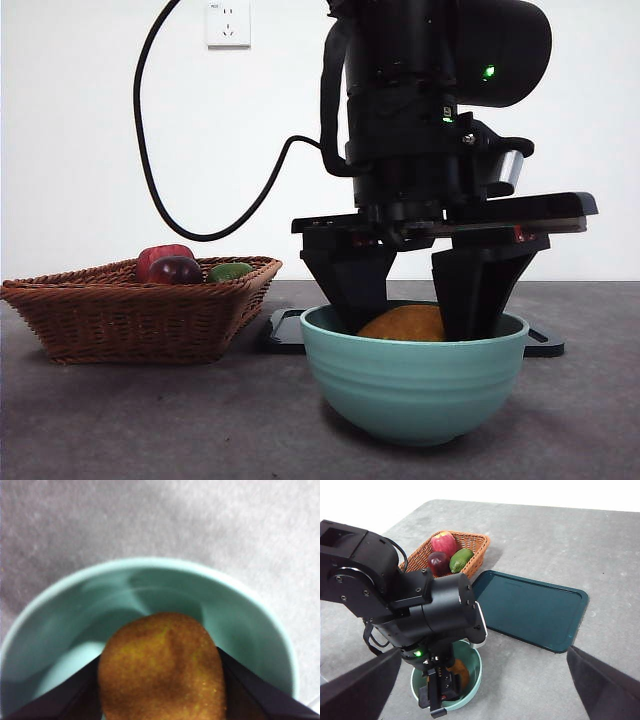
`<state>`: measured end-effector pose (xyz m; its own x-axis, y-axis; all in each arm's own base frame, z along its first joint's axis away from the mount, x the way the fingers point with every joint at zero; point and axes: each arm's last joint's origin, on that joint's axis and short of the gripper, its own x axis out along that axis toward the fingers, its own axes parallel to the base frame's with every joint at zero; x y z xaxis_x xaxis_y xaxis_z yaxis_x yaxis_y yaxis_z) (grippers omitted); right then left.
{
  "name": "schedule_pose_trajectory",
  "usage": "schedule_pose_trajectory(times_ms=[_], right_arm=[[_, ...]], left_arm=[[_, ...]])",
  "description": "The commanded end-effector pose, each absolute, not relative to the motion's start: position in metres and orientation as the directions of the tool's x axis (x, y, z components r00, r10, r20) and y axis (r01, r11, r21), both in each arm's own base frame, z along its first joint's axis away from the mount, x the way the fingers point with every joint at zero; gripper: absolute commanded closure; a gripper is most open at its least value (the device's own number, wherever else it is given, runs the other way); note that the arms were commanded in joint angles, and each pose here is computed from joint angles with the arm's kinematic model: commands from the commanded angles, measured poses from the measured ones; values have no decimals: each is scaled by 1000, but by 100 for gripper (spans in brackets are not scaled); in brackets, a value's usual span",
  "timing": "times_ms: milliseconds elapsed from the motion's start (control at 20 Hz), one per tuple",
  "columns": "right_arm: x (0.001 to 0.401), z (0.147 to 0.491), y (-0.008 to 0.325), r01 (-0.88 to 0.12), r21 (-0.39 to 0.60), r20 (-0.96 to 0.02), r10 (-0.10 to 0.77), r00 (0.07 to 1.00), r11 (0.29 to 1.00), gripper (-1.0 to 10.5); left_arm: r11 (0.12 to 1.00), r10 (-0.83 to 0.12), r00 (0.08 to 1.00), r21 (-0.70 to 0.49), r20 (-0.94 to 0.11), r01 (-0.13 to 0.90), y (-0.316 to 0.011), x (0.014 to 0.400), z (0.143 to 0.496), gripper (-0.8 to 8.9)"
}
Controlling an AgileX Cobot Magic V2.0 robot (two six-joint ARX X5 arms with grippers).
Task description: Pick up the wifruite, put it on the bowl, pick up the plate, put it on desk
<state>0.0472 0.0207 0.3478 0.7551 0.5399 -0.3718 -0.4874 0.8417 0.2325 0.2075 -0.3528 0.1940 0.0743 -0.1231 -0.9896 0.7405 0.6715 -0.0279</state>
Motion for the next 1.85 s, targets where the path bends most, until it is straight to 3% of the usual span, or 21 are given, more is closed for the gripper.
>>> schedule_pose_trajectory(times_ms=[50,950,1250,1550,1850], right_arm=[[45,354,21,-491,237,-351,546,761,838,295],[45,354,21,-491,239,-351,546,760,837,295],[45,354,21,-491,239,-352,546,760,838,294],[45,354,21,-491,239,-352,546,760,838,295],[45,354,21,-491,238,-351,545,761,838,295]], left_arm=[[655,-121,75,-23,-990,755,-360,207,188,601],[645,-119,76,-19,-990,764,-358,213,185,590],[645,-119,76,-19,-990,764,-358,213,187,288],[623,-120,76,-15,-990,782,-361,215,218,275],[604,-209,129,-24,-969,797,-355,212,272,229]])
